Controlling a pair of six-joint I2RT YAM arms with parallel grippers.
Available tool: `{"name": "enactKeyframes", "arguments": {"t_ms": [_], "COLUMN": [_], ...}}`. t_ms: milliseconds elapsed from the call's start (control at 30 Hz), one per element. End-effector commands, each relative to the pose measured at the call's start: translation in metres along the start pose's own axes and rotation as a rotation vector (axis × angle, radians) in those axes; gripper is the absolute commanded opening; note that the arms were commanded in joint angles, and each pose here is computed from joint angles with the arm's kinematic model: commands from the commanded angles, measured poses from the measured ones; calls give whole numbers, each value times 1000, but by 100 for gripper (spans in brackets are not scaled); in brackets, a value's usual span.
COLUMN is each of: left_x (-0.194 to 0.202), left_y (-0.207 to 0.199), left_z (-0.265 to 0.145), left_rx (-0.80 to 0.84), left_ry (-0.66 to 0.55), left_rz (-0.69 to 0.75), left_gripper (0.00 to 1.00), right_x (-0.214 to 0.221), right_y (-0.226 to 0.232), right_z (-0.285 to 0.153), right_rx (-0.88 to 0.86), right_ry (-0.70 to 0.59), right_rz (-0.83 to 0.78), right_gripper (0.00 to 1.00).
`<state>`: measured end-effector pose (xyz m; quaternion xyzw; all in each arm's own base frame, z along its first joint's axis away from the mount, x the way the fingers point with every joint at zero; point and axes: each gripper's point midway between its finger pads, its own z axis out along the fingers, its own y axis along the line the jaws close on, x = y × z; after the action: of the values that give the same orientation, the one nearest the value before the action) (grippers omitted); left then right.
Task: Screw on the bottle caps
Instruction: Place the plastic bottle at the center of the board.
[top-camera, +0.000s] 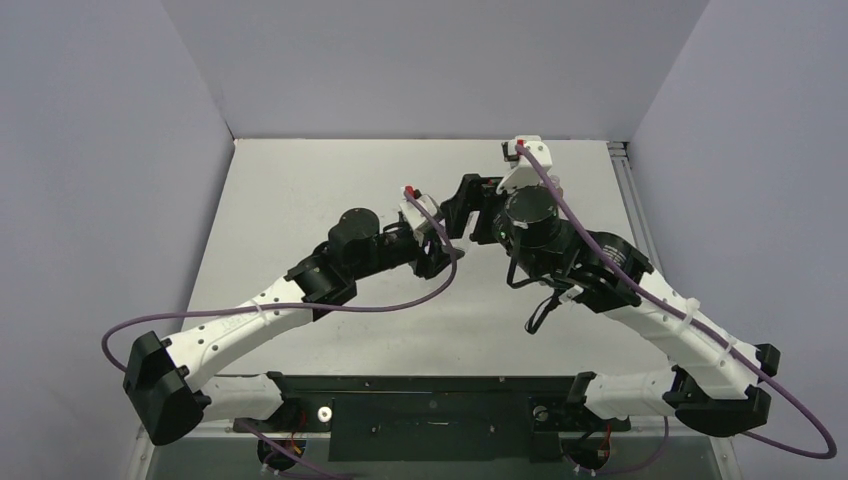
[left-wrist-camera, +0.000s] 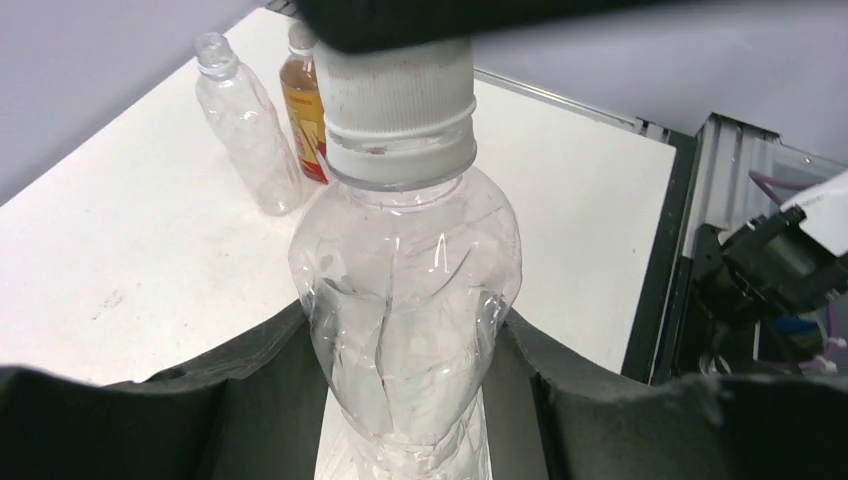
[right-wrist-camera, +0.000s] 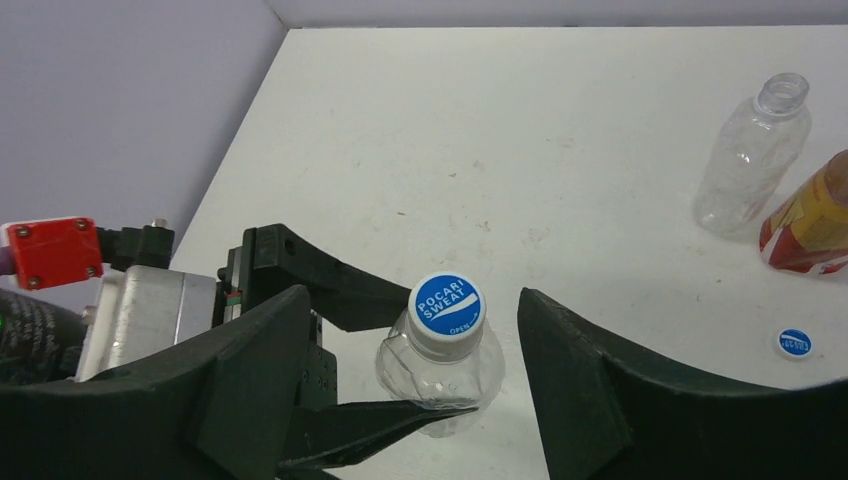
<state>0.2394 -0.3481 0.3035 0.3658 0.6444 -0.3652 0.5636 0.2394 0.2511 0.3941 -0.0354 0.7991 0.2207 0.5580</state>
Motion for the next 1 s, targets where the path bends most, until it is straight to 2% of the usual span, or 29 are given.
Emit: {"name": "enactKeyframes", "arguments": {"t_ms": [0,200,433,733,967], "left_x": [-15,-12,-9,-6,-3], "left_y": [-20,-19,-21,-20,-20], "left_z": [-13,-20,-18,-19,-21], "left_rx": [160,168,185,174,176], "left_ry": [-60,-94,-93,-88,-89], "left_rz": [49,109,128,129,127], "left_gripper": [0,0,0,0,0], "right_x": [-19,5,30,42,49], "right_y": [7,4,10,5,2], "right_z": [-25,-30,-21,-13,-12], "right_rx": [-161,-205,-220,-166,-153], "right_ry": [15,137,222,250,266], "right_rz": [-1,-45,-59,-85,-93], "right_gripper": [69,57,55,52,45]}}
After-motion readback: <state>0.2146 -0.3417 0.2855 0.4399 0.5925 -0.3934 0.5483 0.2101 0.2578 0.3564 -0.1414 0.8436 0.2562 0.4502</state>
